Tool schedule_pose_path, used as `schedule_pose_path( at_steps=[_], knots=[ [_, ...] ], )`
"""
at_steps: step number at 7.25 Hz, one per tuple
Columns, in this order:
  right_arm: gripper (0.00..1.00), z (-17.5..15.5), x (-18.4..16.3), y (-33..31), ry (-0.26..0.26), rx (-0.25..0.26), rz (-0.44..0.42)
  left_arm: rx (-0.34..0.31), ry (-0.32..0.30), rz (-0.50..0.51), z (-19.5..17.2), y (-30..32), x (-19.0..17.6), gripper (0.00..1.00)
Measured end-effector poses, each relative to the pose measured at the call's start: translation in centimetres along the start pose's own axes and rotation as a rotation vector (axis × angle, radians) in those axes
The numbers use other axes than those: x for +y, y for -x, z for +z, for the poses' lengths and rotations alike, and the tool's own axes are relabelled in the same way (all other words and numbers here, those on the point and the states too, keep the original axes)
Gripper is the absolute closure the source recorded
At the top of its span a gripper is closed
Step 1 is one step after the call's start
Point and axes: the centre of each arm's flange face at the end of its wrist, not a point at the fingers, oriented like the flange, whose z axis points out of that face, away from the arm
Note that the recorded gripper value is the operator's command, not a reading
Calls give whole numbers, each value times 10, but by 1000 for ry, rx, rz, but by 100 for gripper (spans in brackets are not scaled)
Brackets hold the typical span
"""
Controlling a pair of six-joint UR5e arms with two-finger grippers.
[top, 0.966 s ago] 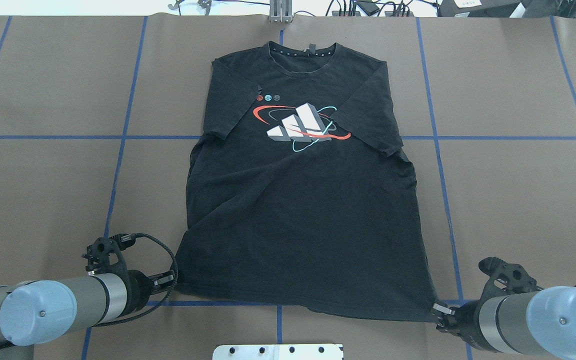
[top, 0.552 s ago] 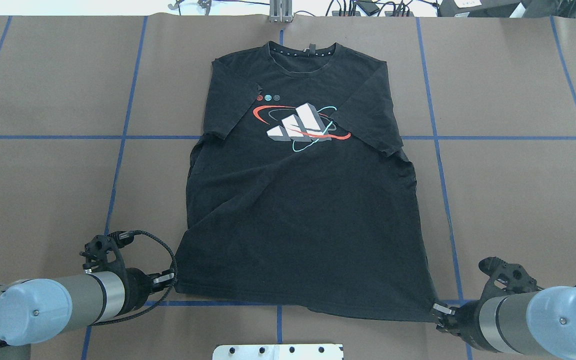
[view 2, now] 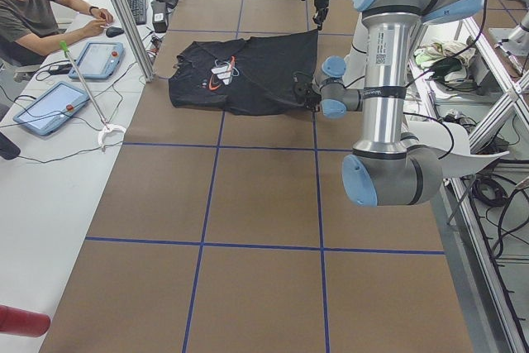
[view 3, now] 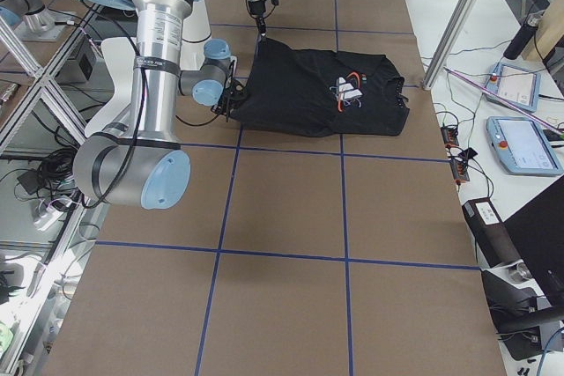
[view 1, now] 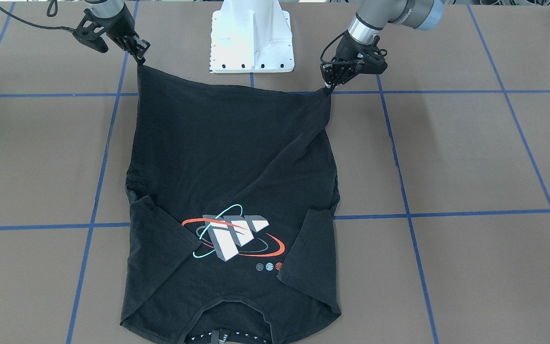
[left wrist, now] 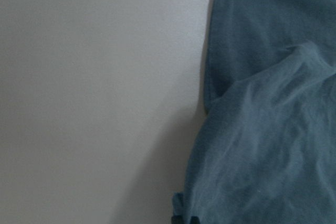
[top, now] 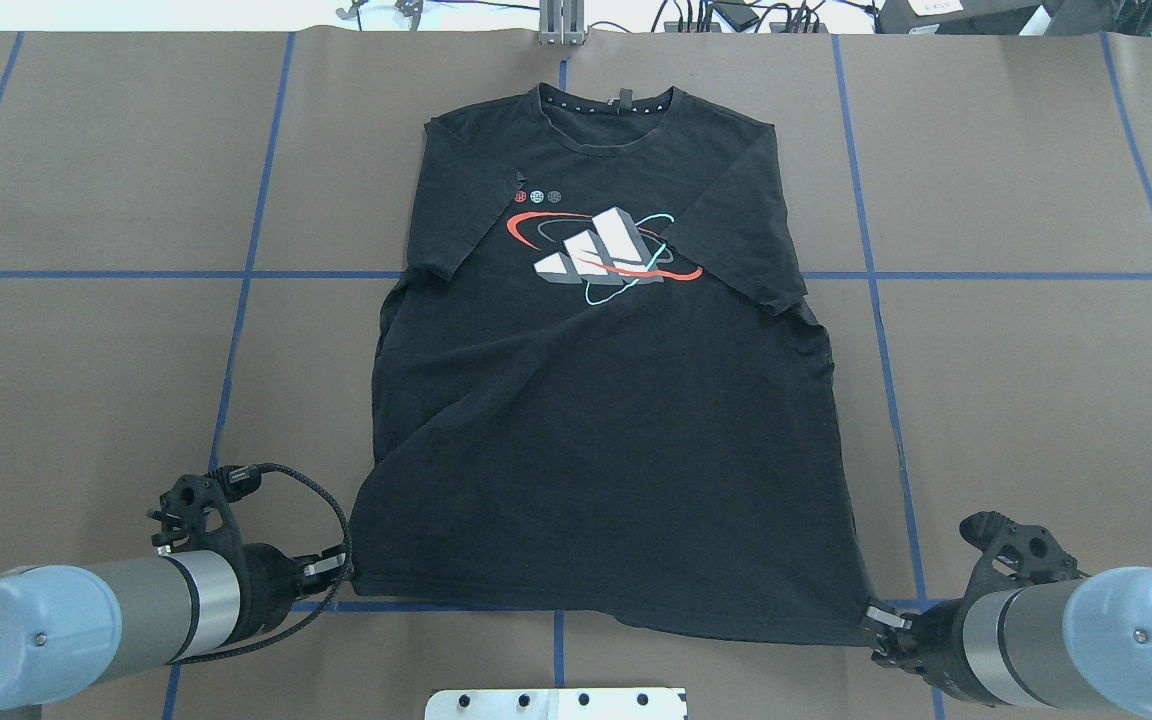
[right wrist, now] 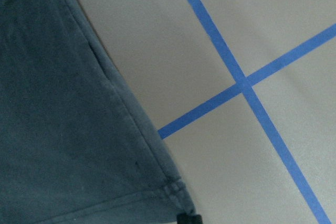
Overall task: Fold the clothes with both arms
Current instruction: 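Lift the hem with both grippers and fold it toward the collar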
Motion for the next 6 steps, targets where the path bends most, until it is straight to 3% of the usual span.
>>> schedule_pose_path(
  at_steps=[3, 5, 6],
  knots=[
    [100, -24, -9, -12, 26, 16, 16, 7, 108, -36, -43, -27, 34, 100],
    [100, -51, -40, -8, 61, -3, 63, 54, 119, -52, -69, -43, 23, 100],
    [100, -70, -60, -4, 86, -23, 92, 72, 107, -68, -80, -50, 1, 100]
  ],
)
